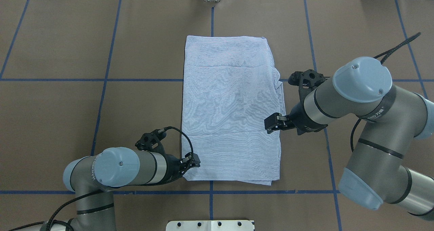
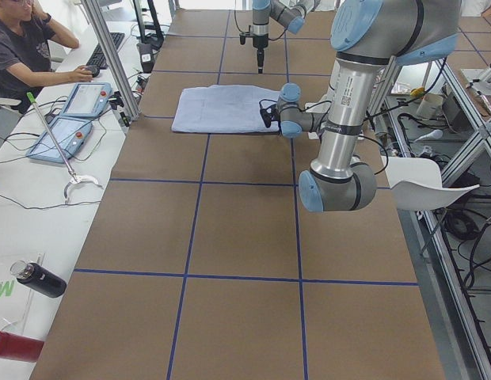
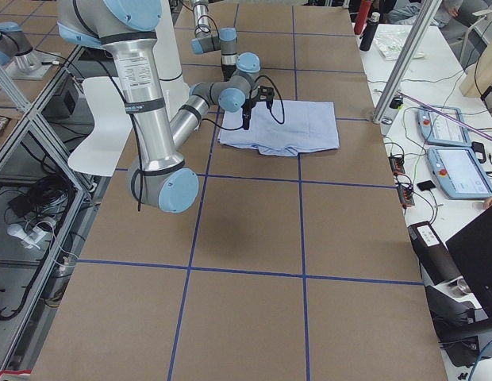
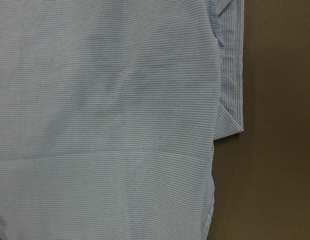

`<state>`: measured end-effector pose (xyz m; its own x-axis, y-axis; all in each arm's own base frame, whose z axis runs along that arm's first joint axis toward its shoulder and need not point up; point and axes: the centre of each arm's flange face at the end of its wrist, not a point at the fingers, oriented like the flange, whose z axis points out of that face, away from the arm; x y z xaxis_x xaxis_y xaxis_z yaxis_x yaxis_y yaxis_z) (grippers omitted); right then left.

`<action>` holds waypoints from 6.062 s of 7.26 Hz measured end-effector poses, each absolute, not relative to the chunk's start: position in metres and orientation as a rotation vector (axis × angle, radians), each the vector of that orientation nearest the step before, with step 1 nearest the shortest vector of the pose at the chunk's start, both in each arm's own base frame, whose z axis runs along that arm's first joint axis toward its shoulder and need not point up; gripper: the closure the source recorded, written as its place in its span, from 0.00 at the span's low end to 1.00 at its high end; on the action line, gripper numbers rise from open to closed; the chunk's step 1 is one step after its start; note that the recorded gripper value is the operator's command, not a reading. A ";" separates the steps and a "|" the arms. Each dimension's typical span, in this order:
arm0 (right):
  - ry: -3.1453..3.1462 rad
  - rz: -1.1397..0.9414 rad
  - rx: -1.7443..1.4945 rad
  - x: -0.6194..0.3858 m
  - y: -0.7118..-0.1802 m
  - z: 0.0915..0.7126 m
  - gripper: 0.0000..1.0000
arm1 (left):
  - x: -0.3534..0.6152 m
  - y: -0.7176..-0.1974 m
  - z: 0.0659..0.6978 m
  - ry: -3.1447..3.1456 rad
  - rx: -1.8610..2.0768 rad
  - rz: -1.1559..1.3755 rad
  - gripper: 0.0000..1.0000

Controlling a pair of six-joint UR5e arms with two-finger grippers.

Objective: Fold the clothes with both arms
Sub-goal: 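Move the right gripper to the near end corner beside the left gripper, then grasp the near end corners of the shirt with both grippers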

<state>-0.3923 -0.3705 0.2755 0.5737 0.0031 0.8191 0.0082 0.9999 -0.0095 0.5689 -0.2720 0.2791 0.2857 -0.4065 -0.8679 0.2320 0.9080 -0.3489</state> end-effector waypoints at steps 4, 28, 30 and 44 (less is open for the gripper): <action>-0.960 -0.003 -0.012 -0.392 -0.371 0.275 0.00 | 0.569 -0.272 0.279 1.210 -0.166 -0.428 0.65; -0.670 0.474 -0.273 -0.532 -0.271 0.321 0.00 | 0.573 -0.262 0.262 1.212 -0.184 -0.405 1.00; -0.667 0.473 -0.273 -0.534 -0.270 0.322 0.18 | 0.573 -0.262 0.262 1.212 -0.185 -0.405 1.00; -0.668 0.469 -0.287 -0.530 -0.268 0.322 0.06 | 0.572 -0.262 0.260 1.217 -0.183 -0.406 1.00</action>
